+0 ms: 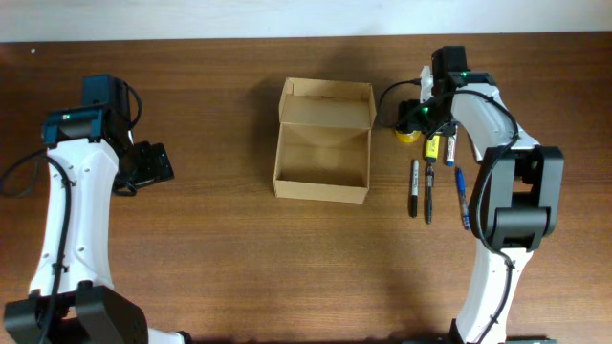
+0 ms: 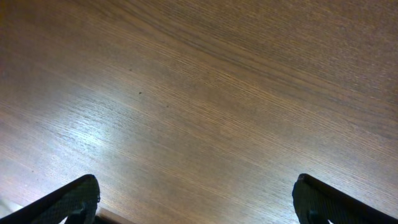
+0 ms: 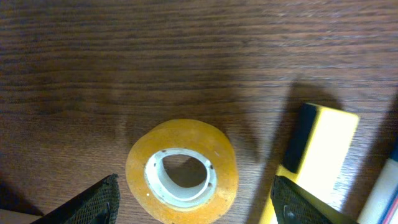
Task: Pack container
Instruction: 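Lower the right gripper into the tape roll's hole and grip it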
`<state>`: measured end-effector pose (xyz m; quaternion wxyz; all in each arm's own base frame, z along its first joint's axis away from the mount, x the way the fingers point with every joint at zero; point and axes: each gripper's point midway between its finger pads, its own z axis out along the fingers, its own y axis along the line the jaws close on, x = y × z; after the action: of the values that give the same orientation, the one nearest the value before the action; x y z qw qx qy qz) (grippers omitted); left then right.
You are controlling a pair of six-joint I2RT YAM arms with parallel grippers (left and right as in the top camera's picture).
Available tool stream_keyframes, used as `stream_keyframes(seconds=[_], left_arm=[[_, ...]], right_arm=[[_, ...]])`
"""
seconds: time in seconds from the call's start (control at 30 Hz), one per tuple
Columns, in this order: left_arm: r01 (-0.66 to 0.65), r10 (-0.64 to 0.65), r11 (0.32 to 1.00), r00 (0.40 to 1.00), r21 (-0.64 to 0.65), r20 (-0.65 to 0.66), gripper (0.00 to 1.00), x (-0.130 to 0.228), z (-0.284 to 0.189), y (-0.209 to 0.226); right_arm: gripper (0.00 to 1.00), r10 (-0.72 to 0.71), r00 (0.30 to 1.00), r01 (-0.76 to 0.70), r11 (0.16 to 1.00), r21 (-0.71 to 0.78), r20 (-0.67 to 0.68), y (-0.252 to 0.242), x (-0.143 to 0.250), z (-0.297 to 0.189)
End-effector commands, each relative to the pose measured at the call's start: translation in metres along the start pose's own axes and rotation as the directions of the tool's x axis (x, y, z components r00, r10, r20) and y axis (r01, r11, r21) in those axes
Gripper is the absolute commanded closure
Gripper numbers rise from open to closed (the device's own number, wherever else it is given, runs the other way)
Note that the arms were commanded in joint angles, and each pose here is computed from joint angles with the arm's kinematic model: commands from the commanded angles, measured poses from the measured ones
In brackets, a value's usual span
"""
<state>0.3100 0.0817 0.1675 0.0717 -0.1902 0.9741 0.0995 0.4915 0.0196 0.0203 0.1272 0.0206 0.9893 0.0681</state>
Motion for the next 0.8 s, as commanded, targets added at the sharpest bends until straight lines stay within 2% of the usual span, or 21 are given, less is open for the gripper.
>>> stream_keyframes(seconds=[0.0, 0.17, 0.33, 0.67, 0.77], left_arm=[[-0.006, 0.005, 1.000, 1.000, 0.011, 0.023, 0.00, 0.000, -0.007, 0.002], [-0.006, 0.005, 1.000, 1.000, 0.011, 0.023, 0.00, 0.000, -0.007, 0.002], [-0.006, 0.005, 1.000, 1.000, 0.011, 0.023, 0.00, 0.000, -0.007, 0.002], [-0.006, 0.005, 1.000, 1.000, 0.011, 0.023, 0.00, 0.000, -0.007, 0.002], [-0.006, 0.005, 1.000, 1.000, 0.011, 0.023, 0.00, 0.000, -0.007, 0.002]], right_arm=[[0.22, 0.007, 1.000, -0.008, 0.999, -0.043, -0.006, 0.007, -0.001, 0.005], [0.22, 0.007, 1.000, -0.007, 0.999, -0.033, -0.008, 0.005, -0.001, 0.005], [0.22, 0.012, 1.000, -0.011, 0.997, 0.078, -0.007, -0.015, 0.000, 0.004], [0.22, 0.023, 1.000, -0.022, 0.997, 0.080, -0.012, -0.020, 0.001, 0.004], [0.21, 0.023, 1.000, -0.023, 1.000, -0.005, -0.016, -0.006, 0.001, 0.004]])
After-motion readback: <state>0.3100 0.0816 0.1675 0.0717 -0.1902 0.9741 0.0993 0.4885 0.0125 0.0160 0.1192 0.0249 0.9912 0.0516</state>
